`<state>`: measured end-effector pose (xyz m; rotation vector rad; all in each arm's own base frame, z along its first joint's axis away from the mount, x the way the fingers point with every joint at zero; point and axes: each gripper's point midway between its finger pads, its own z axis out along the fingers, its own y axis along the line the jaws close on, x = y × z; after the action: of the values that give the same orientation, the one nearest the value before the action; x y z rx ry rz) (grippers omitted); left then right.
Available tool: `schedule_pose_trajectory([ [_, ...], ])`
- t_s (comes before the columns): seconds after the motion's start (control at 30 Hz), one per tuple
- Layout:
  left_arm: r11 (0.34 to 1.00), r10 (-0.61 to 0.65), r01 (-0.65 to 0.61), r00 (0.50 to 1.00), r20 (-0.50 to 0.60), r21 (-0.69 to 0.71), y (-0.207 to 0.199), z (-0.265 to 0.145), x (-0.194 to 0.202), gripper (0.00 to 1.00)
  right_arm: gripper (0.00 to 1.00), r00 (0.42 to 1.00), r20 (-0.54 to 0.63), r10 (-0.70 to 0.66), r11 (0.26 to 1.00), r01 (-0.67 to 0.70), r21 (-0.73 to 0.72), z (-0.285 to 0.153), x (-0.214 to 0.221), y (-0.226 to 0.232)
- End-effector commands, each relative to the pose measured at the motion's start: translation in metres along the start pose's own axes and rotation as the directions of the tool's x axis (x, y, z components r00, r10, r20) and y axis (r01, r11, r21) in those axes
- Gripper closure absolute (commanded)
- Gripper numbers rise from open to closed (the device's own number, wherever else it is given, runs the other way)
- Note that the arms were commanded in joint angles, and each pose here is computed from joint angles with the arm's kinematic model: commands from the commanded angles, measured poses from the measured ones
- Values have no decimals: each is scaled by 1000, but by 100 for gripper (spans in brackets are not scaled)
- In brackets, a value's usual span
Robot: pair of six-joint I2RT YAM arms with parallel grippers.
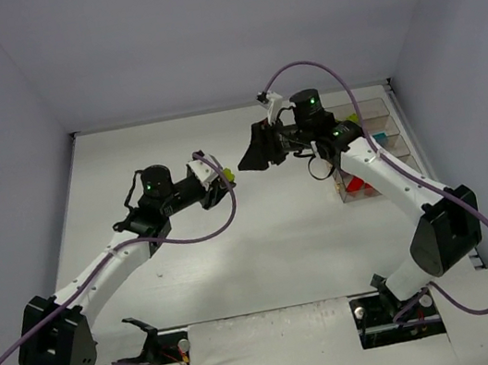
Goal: Sort the legos into containers by color
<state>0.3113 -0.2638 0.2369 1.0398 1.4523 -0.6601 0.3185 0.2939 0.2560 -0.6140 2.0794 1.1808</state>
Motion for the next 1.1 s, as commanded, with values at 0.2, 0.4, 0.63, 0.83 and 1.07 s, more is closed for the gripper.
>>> schedule_pose_trajectory([
  [0.2,994,108,-108,986,129,-2,4,-1,-54,100,51,997,52,-53,998,56,-44,6,-14,34],
  [0.4,995,98,-100,987,124,13,0,2,-51,100,50,997,61,-48,999,49,-20,12,-16,33],
  [0.63,994,103,-106,986,131,20,-3,5,-54,100,53,999,40,-24,1000,24,-2,24,-10,27],
  [0.83,994,105,-106,987,122,8,-1,7,-52,100,59,999,20,-25,999,25,-22,31,-4,34],
  [1.07,995,101,-101,989,111,-5,4,11,-48,100,65,1000,-2,-20,999,20,-41,35,3,38],
])
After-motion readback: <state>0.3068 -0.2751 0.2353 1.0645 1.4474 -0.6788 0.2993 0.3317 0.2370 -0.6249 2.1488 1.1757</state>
